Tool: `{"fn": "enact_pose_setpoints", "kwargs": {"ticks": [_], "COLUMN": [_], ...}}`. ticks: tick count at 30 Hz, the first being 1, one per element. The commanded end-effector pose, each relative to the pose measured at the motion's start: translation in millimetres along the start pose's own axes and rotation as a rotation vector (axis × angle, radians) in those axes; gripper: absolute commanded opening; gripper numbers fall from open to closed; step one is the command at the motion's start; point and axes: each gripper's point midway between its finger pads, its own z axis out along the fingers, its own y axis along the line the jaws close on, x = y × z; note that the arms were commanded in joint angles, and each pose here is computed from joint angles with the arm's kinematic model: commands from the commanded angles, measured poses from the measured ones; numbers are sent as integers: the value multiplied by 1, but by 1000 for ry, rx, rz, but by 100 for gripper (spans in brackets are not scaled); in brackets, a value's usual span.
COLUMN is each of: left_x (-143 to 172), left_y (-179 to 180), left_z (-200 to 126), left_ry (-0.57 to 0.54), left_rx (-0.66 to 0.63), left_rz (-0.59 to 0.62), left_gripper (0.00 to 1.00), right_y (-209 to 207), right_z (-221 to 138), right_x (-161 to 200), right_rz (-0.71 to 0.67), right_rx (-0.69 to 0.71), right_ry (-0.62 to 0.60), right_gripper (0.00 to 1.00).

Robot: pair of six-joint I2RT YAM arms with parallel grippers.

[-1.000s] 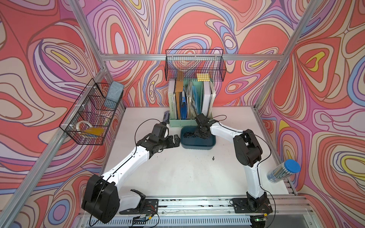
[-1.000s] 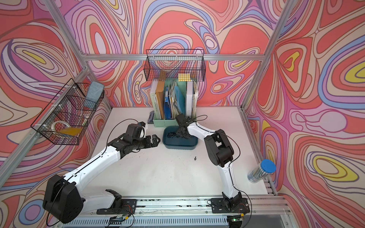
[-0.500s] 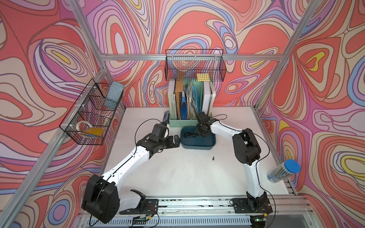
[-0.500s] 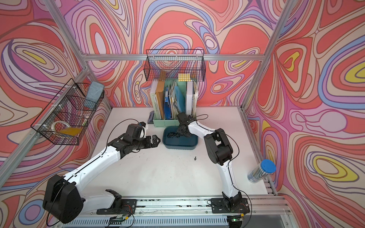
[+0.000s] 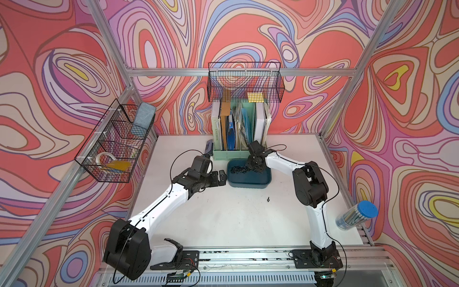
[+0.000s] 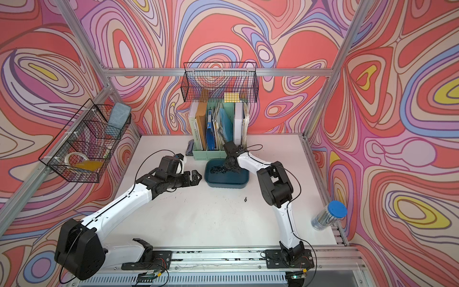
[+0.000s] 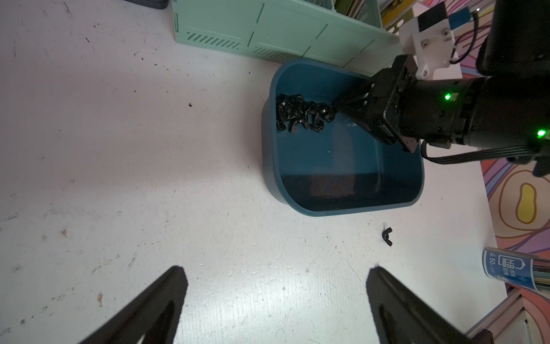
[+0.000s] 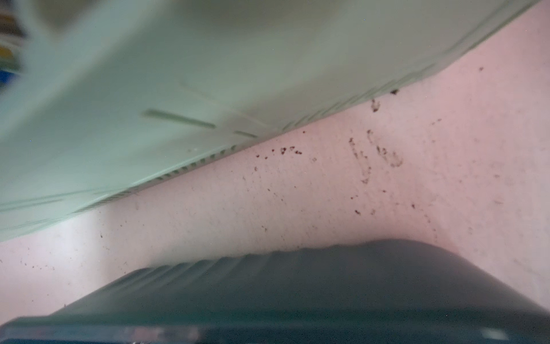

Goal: Take out the wing nut from the storage box
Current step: Pick up the wing nut from the storage box.

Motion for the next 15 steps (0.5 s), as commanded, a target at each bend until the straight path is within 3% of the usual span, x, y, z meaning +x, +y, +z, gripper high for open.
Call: {"fn": "enact_pose_setpoints", "kwargs": {"ticks": [1, 5, 15], "left_x": [2, 4, 3], "left_y": [-2, -2, -3], "left_z": [-2, -2, -1], "left_ry": [17, 20, 20], "left_rx": [3, 4, 13], "left_rz": [15, 13, 11], "left_gripper": [99, 99, 99], "right_y": [-7, -6, -13], "right_z": [11, 13, 10], "right_x": [2, 1, 5], "right_rz": [2, -1, -7], "right_rx": [19, 26, 38], "right_ry": [10, 12, 14], "right_gripper": [24, 22, 8]}}
